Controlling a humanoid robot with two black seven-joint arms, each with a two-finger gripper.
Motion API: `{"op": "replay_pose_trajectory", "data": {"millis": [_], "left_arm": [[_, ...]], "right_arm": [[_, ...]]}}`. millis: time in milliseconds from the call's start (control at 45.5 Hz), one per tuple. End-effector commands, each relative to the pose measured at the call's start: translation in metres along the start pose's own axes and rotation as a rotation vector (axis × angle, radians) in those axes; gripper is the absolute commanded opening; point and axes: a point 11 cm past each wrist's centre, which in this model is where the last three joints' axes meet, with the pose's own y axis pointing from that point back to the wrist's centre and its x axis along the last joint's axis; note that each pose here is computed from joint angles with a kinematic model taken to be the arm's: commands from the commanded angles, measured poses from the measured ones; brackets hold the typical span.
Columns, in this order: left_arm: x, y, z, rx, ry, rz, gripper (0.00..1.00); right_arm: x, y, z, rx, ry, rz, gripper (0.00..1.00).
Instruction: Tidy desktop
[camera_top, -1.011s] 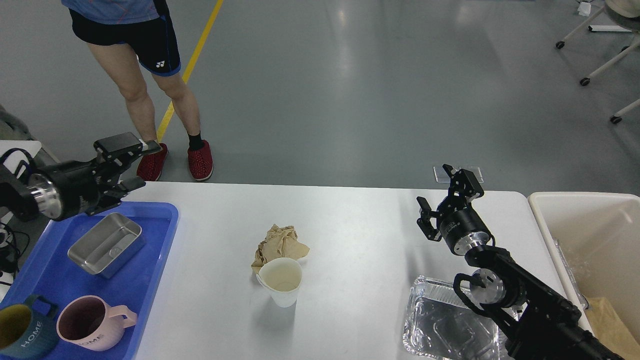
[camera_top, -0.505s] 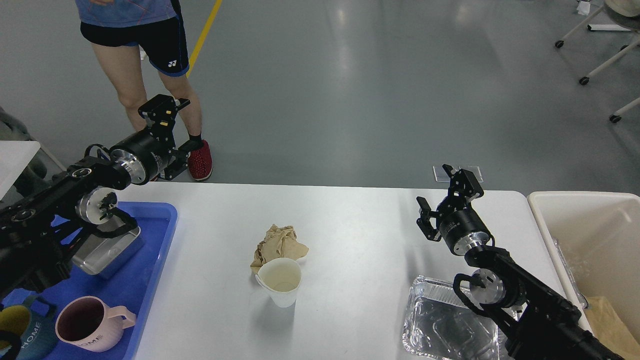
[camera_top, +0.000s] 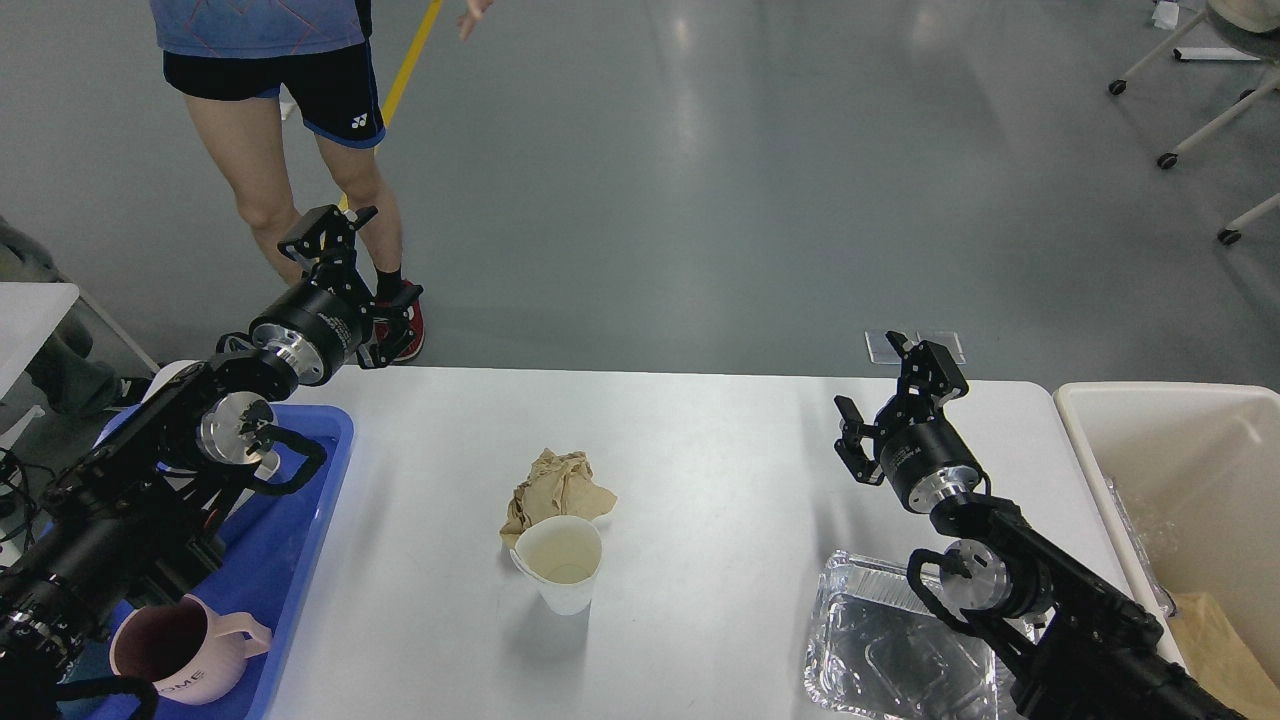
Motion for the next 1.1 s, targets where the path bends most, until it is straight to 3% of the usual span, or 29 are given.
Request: {"op": "replay_pose_trajectory", "data": {"millis": [0, 198, 396, 615, 835, 1077], "left_arm": [[0.007, 0.006, -0.009, 0.004, 0.044, -0.001, 0.97], [0.033, 0.023, -0.008, -0.11, 0.129, 0.071, 0.97], [0.03, 0.022, -0.018, -0.083, 0.119, 0.072, 0.97], [0.027, 0.019, -0.016, -0.098, 0.138, 0.076, 0.97], [0.023, 0.019, -0.02, -0.101, 0.146, 0.061, 0.97], [0.023, 0.018, -0.022, -0.098, 0.149, 0.074, 0.97]], "right_arm": [[-0.001, -0.001, -0.001, 0.002, 0.0, -0.002, 1.0], [-0.002, -0.002, -0.002, 0.002, 0.001, -0.003, 1.0], [-0.008, -0.006, -0.012, 0.017, 0.01, -0.025, 1.0], [-0.008, 0.008, -0.07, 0.075, 0.12, -0.111, 1.0], [0.024, 0.049, -0.115, -0.014, 0.353, -0.13, 1.0], [0.059, 0.109, -0.152, -0.286, 0.585, -0.119, 1.0]]}}
